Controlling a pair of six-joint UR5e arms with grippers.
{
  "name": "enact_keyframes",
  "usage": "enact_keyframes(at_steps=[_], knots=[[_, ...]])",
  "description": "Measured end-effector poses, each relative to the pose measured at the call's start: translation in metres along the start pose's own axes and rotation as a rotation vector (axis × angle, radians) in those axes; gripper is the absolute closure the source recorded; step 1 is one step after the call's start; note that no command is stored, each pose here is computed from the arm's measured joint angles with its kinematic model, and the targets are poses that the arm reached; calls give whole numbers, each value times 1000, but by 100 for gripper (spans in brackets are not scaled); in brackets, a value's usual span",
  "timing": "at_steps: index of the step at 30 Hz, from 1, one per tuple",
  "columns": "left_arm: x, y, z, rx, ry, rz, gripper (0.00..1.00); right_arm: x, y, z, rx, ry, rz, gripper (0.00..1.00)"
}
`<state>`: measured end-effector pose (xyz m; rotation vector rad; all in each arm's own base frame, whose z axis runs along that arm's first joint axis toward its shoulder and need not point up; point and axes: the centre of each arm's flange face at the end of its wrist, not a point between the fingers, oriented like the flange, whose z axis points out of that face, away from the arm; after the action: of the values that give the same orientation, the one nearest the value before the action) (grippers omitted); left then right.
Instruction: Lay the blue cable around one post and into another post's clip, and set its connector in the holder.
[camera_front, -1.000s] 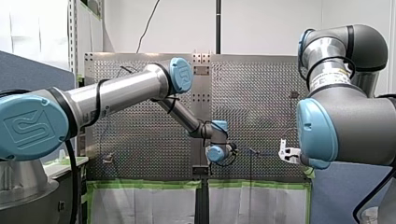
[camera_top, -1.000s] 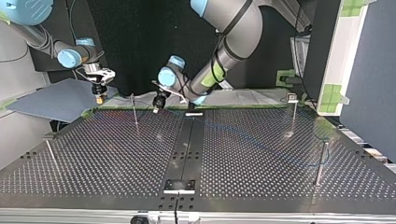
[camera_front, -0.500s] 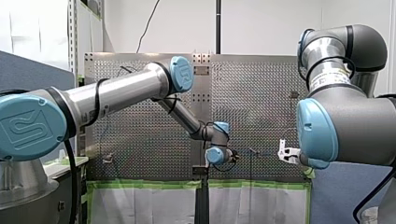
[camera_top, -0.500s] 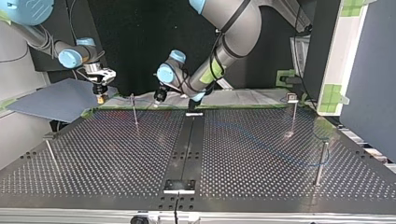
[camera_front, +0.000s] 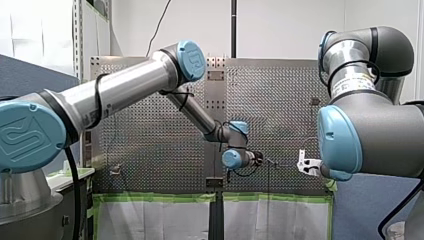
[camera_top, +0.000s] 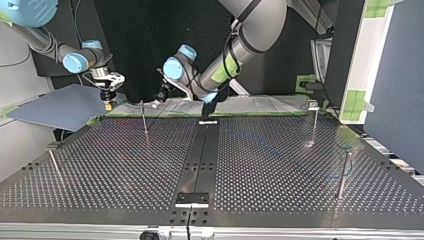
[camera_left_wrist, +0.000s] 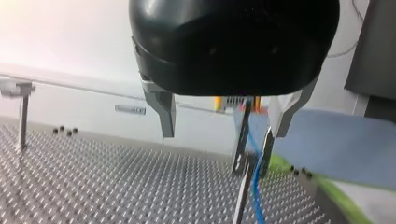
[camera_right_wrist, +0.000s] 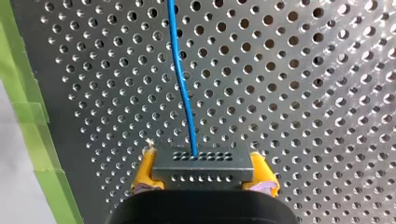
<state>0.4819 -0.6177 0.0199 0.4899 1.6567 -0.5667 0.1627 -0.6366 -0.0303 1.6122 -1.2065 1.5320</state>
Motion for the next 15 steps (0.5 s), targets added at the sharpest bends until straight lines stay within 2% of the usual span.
enact_keyframes(at_steps=[5, 12, 15], knots=[[3, -7, -6, 9, 12, 0, 2, -1, 0, 0, 0, -5, 1, 100], [8, -37, -16, 31, 17, -20, 2, -1, -1, -1, 5, -9, 1, 100], [9, -43, -18, 38, 17, -28, 2, -1, -1, -1, 7, -9, 1, 100]])
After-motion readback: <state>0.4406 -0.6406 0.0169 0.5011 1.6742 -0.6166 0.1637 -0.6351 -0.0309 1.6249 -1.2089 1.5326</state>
